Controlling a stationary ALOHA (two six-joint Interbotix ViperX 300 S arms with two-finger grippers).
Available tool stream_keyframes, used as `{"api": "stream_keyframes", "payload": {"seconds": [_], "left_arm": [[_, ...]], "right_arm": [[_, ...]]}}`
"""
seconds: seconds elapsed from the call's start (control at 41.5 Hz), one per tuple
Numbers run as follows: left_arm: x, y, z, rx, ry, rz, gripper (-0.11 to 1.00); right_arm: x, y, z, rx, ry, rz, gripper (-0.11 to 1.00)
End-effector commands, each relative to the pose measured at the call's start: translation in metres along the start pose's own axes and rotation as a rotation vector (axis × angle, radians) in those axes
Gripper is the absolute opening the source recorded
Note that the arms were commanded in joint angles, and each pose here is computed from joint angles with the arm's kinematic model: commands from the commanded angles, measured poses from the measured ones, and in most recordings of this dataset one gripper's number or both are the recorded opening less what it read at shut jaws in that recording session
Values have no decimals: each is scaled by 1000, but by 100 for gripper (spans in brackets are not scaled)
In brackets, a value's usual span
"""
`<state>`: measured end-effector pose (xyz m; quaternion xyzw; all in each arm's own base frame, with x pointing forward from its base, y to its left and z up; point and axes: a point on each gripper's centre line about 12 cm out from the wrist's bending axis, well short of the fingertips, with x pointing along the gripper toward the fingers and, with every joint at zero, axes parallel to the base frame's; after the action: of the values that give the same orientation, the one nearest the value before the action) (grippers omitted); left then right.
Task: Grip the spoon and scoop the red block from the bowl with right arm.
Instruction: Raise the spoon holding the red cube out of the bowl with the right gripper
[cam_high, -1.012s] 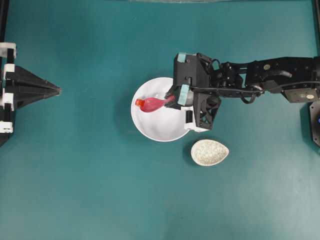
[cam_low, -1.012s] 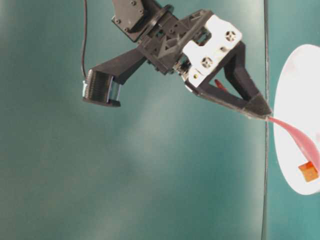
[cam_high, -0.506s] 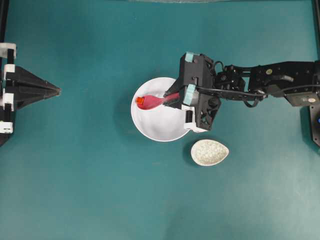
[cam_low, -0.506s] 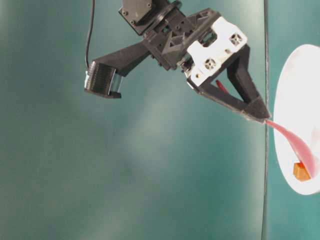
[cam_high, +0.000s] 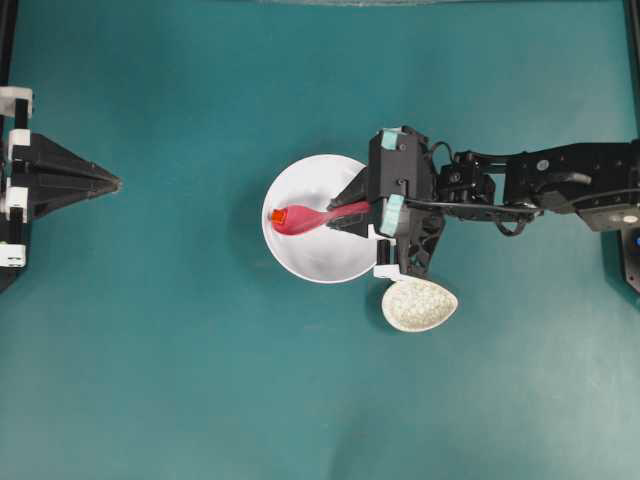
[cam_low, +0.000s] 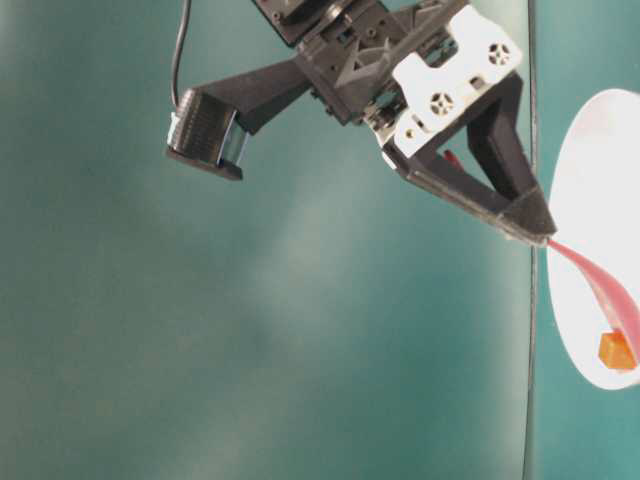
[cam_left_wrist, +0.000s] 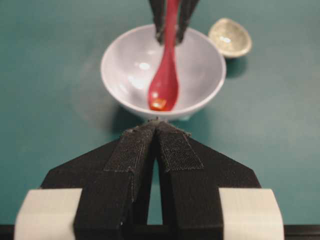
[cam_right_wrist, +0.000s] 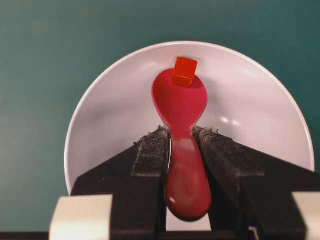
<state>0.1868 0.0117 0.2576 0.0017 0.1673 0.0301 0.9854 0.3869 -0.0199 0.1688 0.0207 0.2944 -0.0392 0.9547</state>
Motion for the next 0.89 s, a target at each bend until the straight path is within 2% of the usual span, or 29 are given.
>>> {"api": "stream_keyframes", "payload": {"seconds": [0.0, 0.434, 0.867], "left_arm": [[-1, 1, 13, -3, -32, 3, 0], [-1, 1, 10, -3, -17, 3, 0], [-1, 1, 9, -4, -3, 3, 0]], "right_arm": [[-10, 0, 16, 4, -77, -6, 25], [-38, -4, 10, 0, -229, -46, 25], [-64, 9, 10, -45, -384, -35, 25]]}}
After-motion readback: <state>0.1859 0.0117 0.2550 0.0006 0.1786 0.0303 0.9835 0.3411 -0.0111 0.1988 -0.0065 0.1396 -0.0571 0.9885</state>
